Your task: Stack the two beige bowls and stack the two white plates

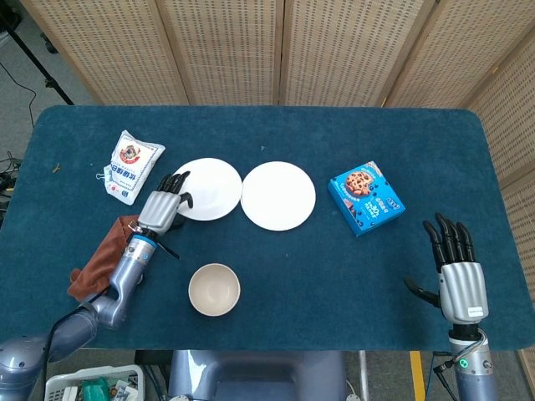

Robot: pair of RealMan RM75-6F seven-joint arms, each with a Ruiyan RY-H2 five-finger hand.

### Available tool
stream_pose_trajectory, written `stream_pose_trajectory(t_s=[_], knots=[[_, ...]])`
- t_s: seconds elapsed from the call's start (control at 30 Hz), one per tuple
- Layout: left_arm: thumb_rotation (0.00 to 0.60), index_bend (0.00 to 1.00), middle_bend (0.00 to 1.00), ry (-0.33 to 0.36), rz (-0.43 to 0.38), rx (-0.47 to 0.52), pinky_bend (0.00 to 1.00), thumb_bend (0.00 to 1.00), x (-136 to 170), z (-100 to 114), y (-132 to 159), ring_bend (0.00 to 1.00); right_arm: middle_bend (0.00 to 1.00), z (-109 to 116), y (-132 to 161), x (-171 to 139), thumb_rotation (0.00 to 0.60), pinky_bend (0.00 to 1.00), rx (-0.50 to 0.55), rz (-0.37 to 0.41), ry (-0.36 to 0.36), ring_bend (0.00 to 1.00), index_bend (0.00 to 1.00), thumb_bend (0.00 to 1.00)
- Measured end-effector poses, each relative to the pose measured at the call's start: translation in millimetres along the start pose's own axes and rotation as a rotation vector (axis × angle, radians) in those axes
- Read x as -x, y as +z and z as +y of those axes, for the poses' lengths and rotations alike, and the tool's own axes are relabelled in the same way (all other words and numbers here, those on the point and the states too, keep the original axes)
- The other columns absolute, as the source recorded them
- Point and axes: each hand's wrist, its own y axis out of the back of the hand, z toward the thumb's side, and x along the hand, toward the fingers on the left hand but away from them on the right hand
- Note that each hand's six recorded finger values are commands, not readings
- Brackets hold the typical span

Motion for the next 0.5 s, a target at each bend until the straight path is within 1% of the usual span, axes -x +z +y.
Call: stream_pose_trajectory(t_s=[0.07, 0.2, 0.5], knots=[[0.600, 0.91, 0.00, 0.029, -0.005, 0.029, 0.00, 0.53, -1, 5, 0, 0.00, 0.00, 0, 0, 0, 0.600, 0.00, 0.002, 0.001, -0.002, 0.00, 0.00, 0.00], [0.600, 0.93, 0.00, 0.097, -0.023, 0.072, 0.00, 0.53, -3, 19, 0, 0.00, 0.00, 0, 1, 0, 0.600, 0.00, 0.003, 0.002, -0.001, 0.00, 0.00, 0.00], [0.600, 0.95, 0.00, 0.182, -0.057, 0.099, 0.00, 0.53, -11, 43, 8, 0.00, 0.00, 1, 0, 1, 0.600, 0.00, 0.006, -0.002, -0.003, 0.00, 0.00, 0.00]])
